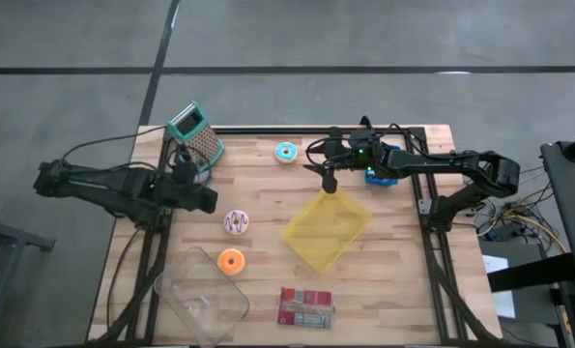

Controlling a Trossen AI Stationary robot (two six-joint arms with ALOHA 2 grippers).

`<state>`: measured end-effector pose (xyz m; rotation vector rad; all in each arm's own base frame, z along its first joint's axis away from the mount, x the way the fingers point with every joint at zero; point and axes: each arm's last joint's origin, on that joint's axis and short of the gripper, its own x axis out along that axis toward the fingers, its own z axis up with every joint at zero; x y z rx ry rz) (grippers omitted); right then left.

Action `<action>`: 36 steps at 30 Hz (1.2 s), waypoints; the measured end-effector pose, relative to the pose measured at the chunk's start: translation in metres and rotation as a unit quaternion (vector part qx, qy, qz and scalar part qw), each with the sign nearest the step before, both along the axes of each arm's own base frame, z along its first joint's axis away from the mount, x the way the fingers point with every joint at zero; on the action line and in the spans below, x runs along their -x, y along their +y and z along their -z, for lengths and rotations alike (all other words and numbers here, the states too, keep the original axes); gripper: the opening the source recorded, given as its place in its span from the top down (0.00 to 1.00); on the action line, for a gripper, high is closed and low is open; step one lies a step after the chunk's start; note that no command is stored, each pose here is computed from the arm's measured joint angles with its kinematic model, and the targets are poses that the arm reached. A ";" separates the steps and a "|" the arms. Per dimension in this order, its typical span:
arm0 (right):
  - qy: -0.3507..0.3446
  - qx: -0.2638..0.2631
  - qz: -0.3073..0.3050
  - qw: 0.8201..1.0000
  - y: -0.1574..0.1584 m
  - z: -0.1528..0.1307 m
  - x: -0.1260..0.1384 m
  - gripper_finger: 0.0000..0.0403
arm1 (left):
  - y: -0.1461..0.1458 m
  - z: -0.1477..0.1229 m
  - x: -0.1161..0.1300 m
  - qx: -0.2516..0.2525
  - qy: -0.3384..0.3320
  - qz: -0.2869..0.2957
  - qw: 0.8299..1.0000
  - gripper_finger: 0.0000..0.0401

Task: Pick & Place Food Item
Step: Put the large black food coloring bottle into the blue bin

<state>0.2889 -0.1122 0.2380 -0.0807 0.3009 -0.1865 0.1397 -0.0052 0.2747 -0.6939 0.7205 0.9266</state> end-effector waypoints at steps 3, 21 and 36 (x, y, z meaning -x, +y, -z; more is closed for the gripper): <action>0.000 0.000 0.000 1.000 0.000 0.000 0.000 0.45 | 0.002 0.007 -0.004 0.015 0.017 -0.056 0.998 0.94; 0.000 0.000 0.000 1.000 0.000 0.000 0.000 0.45 | 0.042 0.029 -0.017 0.105 0.095 -0.181 0.973 0.77; 0.000 0.000 0.000 1.000 0.000 0.000 0.000 0.45 | 0.081 0.080 -0.005 0.189 0.225 -0.067 0.954 0.55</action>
